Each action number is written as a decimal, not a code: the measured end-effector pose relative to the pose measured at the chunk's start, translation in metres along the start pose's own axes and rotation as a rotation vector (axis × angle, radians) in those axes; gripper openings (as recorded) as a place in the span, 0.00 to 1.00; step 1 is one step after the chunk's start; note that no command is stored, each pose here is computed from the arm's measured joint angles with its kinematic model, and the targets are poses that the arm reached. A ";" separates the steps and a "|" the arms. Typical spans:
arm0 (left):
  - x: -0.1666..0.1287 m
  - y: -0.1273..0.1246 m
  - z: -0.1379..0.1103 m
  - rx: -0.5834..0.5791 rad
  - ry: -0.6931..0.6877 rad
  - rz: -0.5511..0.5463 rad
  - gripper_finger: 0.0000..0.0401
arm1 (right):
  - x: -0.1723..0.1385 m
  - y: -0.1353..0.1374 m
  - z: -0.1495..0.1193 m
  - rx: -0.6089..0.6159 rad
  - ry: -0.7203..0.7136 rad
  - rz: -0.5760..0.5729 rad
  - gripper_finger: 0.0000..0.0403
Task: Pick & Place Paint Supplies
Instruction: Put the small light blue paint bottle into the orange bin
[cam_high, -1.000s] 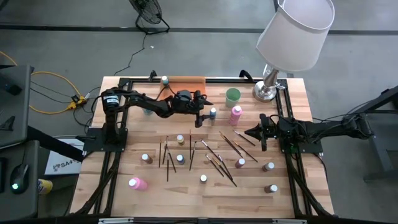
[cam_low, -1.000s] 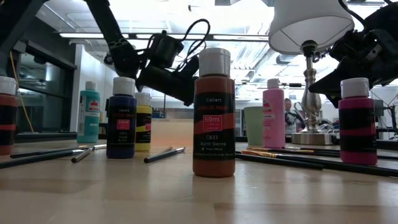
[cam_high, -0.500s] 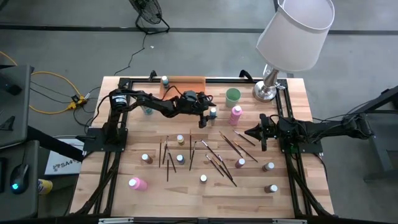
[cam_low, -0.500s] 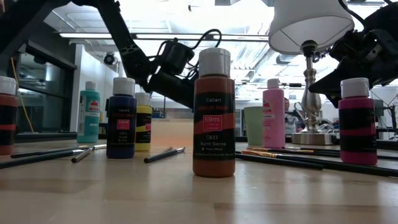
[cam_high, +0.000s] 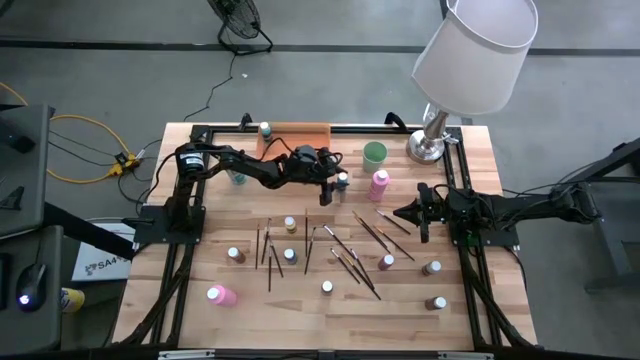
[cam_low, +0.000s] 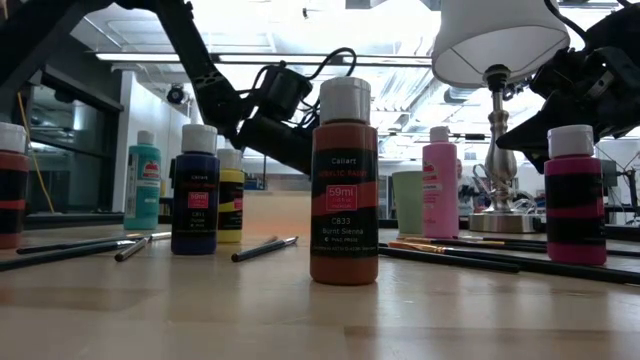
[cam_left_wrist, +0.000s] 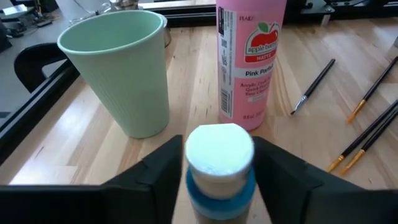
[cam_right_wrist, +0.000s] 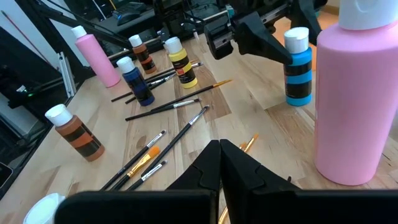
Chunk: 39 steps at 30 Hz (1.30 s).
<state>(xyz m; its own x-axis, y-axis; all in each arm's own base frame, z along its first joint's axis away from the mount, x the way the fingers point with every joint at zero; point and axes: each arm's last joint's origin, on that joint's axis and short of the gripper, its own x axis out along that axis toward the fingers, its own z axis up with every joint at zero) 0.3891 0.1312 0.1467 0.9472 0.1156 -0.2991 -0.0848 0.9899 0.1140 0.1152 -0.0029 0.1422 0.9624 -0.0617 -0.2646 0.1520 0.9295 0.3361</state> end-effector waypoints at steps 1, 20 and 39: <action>0.000 0.000 0.000 -0.001 0.001 0.000 0.43 | 0.000 0.000 0.000 0.000 0.000 0.000 0.01; -0.029 -0.009 0.049 0.012 -0.014 0.116 0.28 | 0.000 0.000 0.000 0.000 0.000 0.000 0.01; -0.118 0.007 0.012 -0.249 -0.055 0.768 0.28 | 0.000 0.000 0.000 0.000 0.000 0.000 0.01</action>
<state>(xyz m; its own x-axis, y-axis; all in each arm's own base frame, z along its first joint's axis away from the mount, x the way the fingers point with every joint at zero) 0.2804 0.1234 0.1945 0.6099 0.7727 -0.1756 -0.7780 0.6261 0.0526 0.1152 -0.0029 0.1421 0.9623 -0.0619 -0.2648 0.1523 0.9294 0.3361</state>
